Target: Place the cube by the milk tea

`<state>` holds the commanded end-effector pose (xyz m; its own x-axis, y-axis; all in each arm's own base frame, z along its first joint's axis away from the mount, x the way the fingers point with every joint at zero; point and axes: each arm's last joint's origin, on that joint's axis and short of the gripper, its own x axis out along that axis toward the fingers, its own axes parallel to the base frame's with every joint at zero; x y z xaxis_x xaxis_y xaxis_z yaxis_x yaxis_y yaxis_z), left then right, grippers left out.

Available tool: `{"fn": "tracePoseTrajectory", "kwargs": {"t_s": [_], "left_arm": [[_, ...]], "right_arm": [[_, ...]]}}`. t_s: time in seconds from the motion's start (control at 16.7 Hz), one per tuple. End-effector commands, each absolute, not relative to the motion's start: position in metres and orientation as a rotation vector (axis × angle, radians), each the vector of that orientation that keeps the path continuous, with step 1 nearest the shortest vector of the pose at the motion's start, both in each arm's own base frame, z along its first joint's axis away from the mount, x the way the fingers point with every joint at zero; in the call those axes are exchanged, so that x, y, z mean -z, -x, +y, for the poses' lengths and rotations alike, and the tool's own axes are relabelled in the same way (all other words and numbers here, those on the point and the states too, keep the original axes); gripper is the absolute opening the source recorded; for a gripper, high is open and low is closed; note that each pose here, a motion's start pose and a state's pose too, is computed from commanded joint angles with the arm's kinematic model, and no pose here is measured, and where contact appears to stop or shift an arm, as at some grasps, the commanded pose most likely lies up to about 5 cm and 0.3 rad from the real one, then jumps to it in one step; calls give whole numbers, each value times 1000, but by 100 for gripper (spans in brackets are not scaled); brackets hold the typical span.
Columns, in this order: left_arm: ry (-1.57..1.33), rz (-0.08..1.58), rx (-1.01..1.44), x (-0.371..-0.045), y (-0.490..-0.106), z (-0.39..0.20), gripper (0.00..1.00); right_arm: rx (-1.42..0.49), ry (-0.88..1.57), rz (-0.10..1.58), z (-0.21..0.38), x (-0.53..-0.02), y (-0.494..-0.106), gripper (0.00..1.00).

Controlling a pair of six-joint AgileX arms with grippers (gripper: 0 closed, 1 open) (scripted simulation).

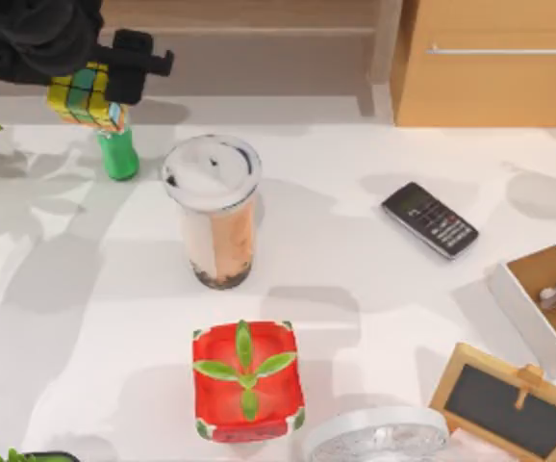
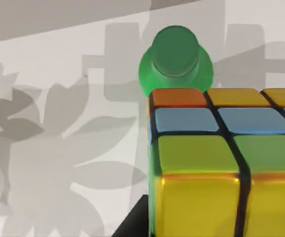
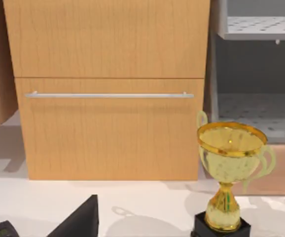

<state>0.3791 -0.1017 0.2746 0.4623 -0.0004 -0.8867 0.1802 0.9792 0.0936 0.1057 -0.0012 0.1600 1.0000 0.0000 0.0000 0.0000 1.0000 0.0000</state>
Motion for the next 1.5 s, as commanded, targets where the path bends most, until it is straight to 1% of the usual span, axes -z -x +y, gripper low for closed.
{"fn": "tracePoseTrajectory", "kwargs": {"t_s": [0.18, 0.24, 0.36, 1.02, 1.5], "left_arm": [[-76, 1396, 44, -220, -382, -71, 0], [-47, 1476, 29, -204, -381, -67, 0], [-14, 1563, 20, -186, -380, -65, 0], [-15, 1561, 17, -186, -380, -62, 0], [-4, 1518, 5, -192, -382, -55, 0]], "right_arm": [[0, 0, 0, -1, -160, -106, 100], [0, 0, 0, -1, -160, -106, 100], [0, 0, 0, -1, -160, -106, 100], [0, 0, 0, -1, -160, -106, 100], [0, 0, 0, -1, -160, -106, 100]]}}
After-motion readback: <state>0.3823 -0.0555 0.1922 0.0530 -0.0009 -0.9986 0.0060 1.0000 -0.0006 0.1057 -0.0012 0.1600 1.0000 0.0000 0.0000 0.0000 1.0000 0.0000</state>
